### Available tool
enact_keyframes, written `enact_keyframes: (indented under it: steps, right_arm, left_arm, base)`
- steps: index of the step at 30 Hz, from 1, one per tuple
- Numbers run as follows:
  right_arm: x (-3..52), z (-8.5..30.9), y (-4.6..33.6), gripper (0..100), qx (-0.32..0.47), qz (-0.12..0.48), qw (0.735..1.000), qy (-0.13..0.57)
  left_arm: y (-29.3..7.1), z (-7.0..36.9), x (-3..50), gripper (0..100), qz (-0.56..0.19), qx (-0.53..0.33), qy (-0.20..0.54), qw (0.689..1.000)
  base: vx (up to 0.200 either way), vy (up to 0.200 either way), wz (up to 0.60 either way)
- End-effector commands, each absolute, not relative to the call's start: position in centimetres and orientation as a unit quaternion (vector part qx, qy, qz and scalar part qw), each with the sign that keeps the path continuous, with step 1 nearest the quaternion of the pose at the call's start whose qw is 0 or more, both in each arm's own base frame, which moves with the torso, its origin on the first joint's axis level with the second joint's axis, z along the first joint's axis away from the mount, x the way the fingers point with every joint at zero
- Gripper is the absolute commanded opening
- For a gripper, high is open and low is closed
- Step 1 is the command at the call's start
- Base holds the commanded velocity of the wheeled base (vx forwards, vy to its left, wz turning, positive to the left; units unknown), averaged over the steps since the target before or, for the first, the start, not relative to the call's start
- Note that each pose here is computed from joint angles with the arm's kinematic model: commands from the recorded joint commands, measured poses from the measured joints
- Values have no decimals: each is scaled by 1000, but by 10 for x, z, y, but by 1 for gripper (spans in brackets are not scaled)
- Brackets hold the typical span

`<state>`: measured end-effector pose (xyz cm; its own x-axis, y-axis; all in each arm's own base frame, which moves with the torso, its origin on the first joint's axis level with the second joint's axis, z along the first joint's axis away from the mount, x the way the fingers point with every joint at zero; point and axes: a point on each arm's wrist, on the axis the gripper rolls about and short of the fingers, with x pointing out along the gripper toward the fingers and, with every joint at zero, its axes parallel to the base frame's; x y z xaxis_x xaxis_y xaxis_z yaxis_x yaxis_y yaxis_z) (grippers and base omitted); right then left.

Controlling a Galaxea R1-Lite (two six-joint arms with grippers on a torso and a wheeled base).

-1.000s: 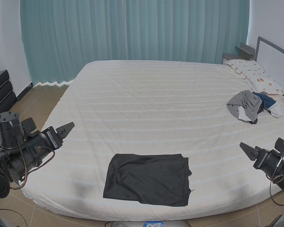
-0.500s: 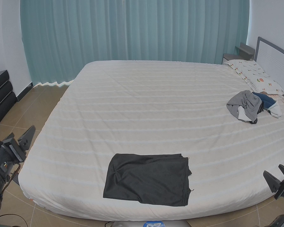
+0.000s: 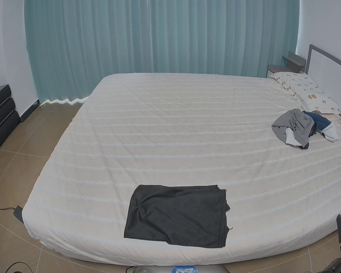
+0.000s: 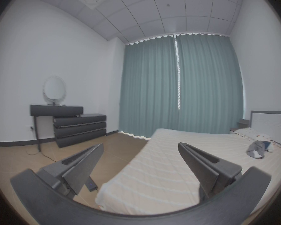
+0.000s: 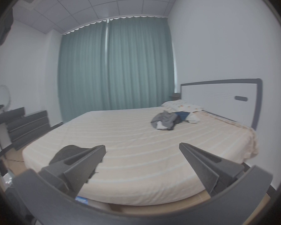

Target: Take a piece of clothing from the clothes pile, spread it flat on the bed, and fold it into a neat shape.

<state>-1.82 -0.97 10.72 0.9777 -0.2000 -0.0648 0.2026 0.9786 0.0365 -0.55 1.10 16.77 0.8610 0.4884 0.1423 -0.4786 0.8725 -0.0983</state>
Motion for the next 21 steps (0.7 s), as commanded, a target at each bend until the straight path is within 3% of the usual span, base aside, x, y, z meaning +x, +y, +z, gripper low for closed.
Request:
enact_keyframes:
  steps: [1,5,8,9,11,13,14,21]
  right_arm:
    - [-23,99,-11,100,15,-149,988,31]
    - [-24,88,-9,100,8,-164,984,62]
    - [-25,85,-7,100,14,-123,991,54]
    - [-30,83,-3,100,21,-60,998,28]
    - [-29,83,0,100,21,-18,999,21]
    - [-27,82,0,100,24,-11,1000,9]
    - [-26,83,0,100,25,-2,1000,-3]
    - [-26,82,2,100,23,41,999,-3]
  left_arm:
    - [7,158,-32,100,286,-28,-134,949]
    - [3,145,-35,100,255,-16,-121,959]
    - [3,141,-33,100,238,-15,-115,964]
    - [3,137,-31,100,222,-12,-107,969]
    - [2,131,-28,100,193,-6,-94,977]
    - [0,125,-26,100,152,0,-85,985]
    - [-2,123,-24,100,97,-2,-79,992]
    - [-6,129,-19,100,-19,-11,-54,998]
  base:
    - [0,0,0]
    - [0,0,0]
    - [0,0,0]
    - [0,0,0]
    - [0,0,0]
    - [0,0,0]
    - [0,0,0]
    - [0,0,0]
